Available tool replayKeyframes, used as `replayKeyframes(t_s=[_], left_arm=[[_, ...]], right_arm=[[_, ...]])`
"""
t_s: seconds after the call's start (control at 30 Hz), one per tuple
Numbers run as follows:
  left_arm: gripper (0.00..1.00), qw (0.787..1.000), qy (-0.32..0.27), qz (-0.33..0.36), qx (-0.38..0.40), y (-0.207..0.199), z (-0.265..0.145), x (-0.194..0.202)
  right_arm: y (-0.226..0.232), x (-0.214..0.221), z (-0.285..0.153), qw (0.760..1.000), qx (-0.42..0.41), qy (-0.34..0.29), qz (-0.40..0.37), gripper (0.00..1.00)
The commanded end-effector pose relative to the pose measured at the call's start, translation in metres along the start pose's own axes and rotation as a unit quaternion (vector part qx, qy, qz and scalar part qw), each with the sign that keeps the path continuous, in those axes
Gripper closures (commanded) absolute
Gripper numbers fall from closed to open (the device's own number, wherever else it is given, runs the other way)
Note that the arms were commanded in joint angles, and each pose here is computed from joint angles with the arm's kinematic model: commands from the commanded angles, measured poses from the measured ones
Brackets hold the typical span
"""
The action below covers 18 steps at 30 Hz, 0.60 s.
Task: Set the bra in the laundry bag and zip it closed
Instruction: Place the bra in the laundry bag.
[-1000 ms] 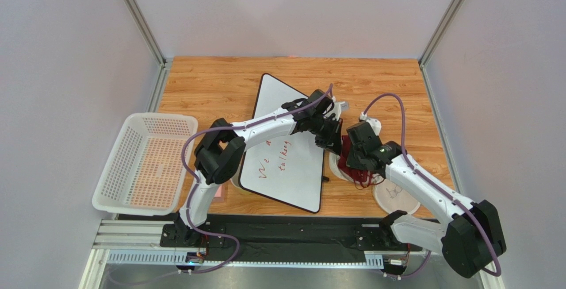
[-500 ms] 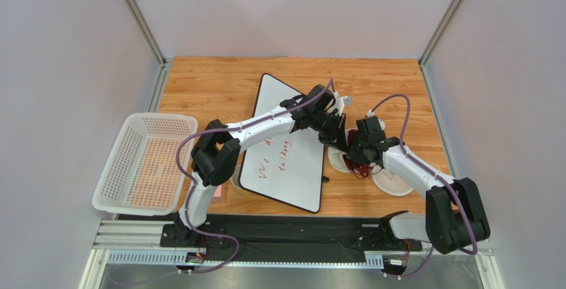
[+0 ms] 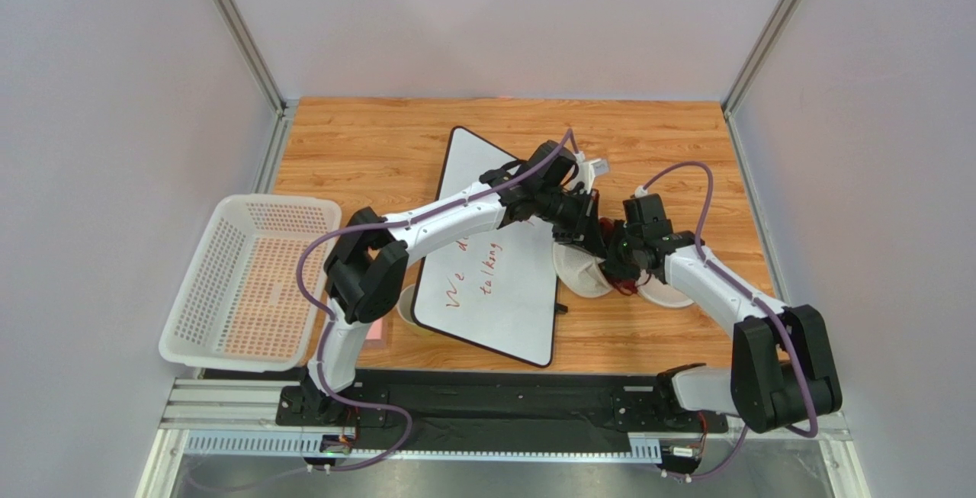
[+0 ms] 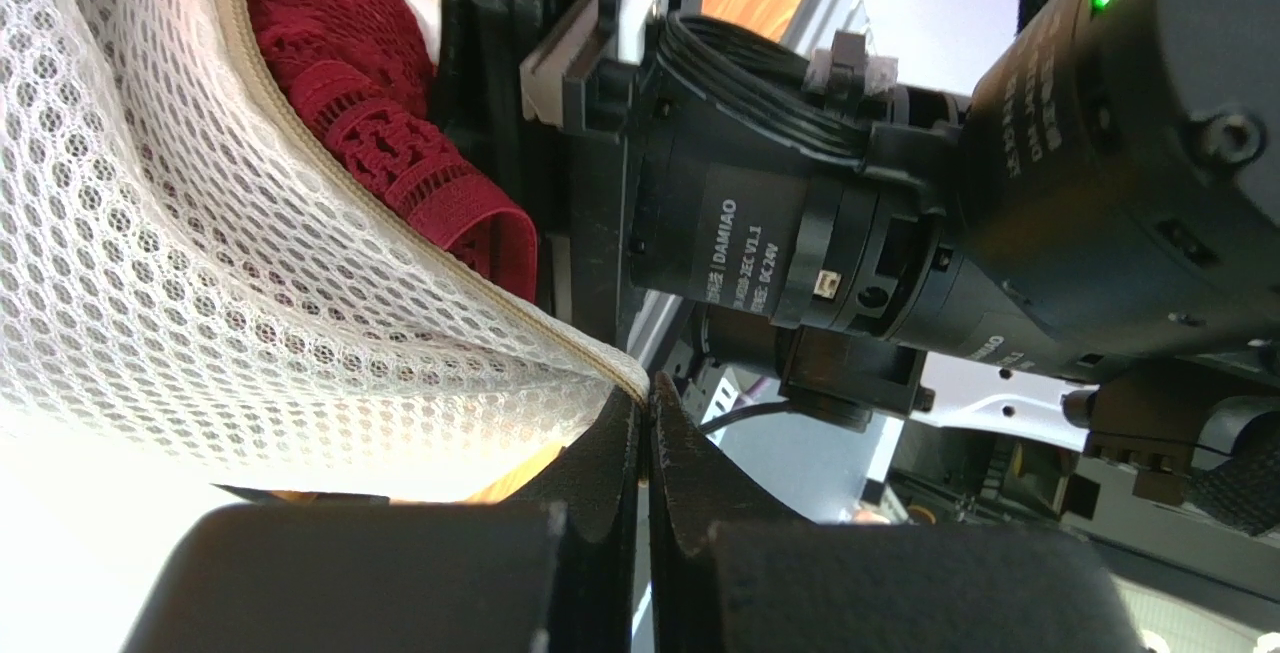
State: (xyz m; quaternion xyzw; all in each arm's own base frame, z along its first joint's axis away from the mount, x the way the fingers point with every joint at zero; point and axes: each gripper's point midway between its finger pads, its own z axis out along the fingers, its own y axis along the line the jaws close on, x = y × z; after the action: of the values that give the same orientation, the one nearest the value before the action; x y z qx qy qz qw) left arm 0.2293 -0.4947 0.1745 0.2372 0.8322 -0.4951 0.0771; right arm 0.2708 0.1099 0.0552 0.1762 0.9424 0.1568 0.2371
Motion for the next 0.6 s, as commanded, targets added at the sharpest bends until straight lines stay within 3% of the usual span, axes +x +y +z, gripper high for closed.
replayKeyframes(t_s=[0.0,0.1,0.33,0.57], left_arm=[[1.00,1.000,0.000,0.020,0.019,-0.023,-0.008,-0.004],[1.00,1.000,-0.006,0.026,-0.001,-0.014,-0.010,-0.006],[1.00,0.999,0.000,0.033,-0.019,-0.007,-0.013,-0.001],[1.00,0.999,-0.002,0.033,-0.023,-0.005,-0.016,-0.002]], right_arm=[[0.002,0.000,-0.009,1.000,-0.003,0.018,-0.022,0.72],[0.001,0.005,-0.026,0.999,-0.006,0.026,-0.033,0.58],[0.008,0.003,-0.071,0.999,-0.032,0.016,-0.037,0.38],[0.020,-0.026,-0.098,0.997,-0.058,-0.035,-0.036,0.40]])
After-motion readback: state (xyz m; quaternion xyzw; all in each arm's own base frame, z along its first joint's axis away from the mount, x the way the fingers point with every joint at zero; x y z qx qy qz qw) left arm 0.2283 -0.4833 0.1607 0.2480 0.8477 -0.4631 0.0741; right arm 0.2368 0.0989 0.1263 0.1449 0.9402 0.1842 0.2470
